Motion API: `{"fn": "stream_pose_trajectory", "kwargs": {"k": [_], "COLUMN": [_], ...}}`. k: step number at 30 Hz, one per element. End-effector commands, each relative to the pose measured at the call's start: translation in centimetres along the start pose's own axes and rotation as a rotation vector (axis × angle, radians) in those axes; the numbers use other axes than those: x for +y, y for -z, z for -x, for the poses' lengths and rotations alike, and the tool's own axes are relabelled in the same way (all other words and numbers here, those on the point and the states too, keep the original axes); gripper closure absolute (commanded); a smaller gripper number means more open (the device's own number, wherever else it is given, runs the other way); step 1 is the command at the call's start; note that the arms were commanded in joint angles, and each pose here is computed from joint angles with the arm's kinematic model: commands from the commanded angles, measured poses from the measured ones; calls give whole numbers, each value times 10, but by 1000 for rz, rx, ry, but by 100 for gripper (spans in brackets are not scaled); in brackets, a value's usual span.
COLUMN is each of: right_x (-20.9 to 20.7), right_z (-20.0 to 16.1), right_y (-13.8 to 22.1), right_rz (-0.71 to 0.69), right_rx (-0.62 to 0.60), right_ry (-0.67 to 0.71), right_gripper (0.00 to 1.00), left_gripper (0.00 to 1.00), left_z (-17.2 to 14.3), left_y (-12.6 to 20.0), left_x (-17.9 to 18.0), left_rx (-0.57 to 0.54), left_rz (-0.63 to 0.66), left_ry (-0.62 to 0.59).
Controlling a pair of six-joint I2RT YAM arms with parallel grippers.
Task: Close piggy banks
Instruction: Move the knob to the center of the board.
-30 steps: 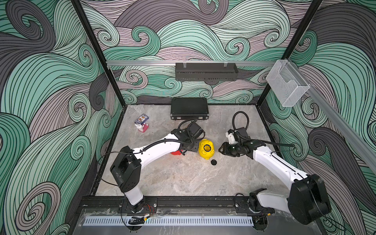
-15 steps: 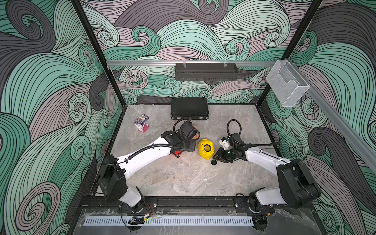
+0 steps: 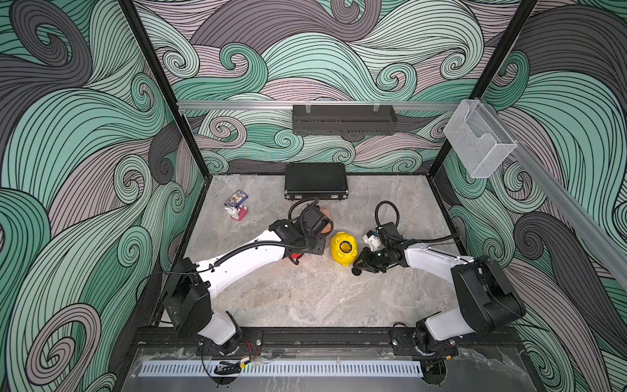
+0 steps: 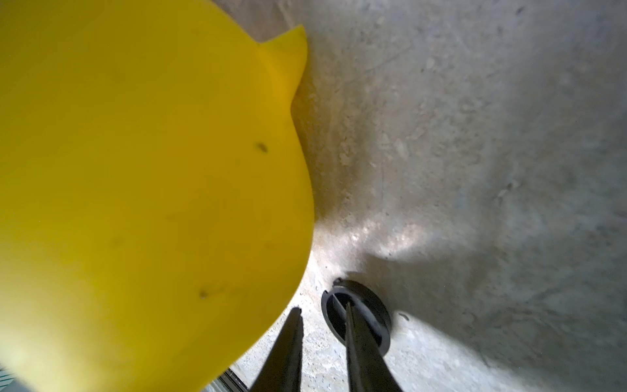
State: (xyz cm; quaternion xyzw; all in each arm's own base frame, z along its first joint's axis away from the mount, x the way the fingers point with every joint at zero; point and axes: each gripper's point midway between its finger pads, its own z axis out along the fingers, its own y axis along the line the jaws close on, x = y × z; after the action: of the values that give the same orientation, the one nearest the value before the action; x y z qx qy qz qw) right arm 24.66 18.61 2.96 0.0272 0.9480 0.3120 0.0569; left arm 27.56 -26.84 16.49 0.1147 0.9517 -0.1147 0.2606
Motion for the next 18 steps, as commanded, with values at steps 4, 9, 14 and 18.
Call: {"fn": "stream_pose_trajectory", "kwargs": {"k": [4,9,14,18], "right_x": [-13,-21,-34,-49], "right_z": [-7,-9,-2,-4], "right_y": [-8,-7,3,12], "right_rz": [-38,-84,-182,-267], "right_rx": [29,34,-8,-21], "right_ry": [3,4,23,16], "right_gripper": [75,75,75,74], "left_gripper": [49,49,49,49], "left_z": [5,5,2,2], "left_y": [7,7,8,9], "left_x": [4,6,7,6], "left_rx": [-32,-32,-28,-31], "left_rz": [10,14,12,8], "left_ry": [-2,-2,0,-1]}}
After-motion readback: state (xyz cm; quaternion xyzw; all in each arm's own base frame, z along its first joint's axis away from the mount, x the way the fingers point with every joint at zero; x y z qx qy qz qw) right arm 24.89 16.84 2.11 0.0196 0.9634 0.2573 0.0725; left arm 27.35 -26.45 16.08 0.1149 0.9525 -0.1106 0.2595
